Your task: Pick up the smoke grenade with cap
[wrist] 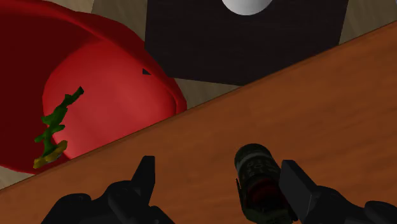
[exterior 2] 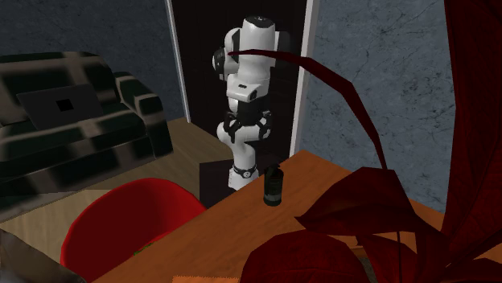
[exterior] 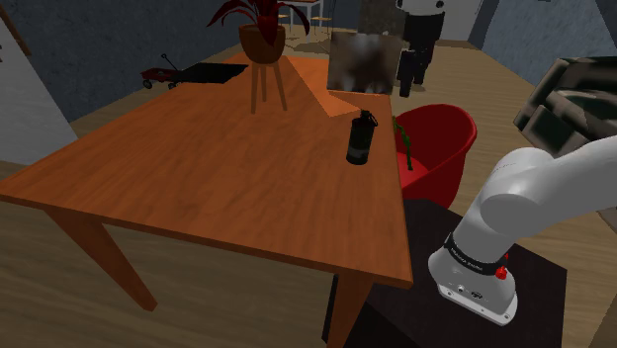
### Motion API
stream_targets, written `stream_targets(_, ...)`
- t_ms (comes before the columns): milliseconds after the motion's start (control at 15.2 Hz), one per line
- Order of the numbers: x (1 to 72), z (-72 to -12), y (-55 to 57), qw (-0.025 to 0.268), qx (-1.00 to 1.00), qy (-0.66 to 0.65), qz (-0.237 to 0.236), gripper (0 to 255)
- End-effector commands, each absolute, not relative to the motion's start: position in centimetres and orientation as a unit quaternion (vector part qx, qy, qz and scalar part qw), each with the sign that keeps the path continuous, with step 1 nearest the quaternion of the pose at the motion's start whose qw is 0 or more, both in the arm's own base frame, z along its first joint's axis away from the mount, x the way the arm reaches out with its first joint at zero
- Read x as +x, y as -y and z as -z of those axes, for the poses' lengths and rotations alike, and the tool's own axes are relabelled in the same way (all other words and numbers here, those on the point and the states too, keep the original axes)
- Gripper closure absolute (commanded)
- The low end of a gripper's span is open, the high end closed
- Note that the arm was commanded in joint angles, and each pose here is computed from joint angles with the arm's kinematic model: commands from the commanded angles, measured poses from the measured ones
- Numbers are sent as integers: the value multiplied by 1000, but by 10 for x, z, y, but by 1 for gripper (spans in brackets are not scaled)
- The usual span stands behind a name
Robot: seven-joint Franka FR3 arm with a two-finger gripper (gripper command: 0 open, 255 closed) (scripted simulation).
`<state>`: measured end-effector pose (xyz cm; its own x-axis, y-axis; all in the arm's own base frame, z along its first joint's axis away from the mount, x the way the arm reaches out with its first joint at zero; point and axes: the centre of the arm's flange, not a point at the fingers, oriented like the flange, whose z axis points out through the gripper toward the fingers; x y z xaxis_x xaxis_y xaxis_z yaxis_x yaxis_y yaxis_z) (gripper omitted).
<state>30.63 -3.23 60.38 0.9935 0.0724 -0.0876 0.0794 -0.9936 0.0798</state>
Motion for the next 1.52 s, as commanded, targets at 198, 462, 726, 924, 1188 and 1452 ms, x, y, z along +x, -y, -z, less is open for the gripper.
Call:
stream_targets(198, 339, -583, 13, 38, 997, -28, 60, 0)
stream_targets(462, 382, -554, -13, 34, 996, -14, 84, 0)
stream_targets(726, 422, -524, -36, 30, 994, -1, 106, 0)
stream_targets(924, 422, -509, -36, 30, 994, -1, 106, 0)
stream_targets(1188, 422, -487, -36, 30, 994, -1, 106, 0)
stream_targets(1452, 422, -484, -36, 30, 994, -1, 106, 255)
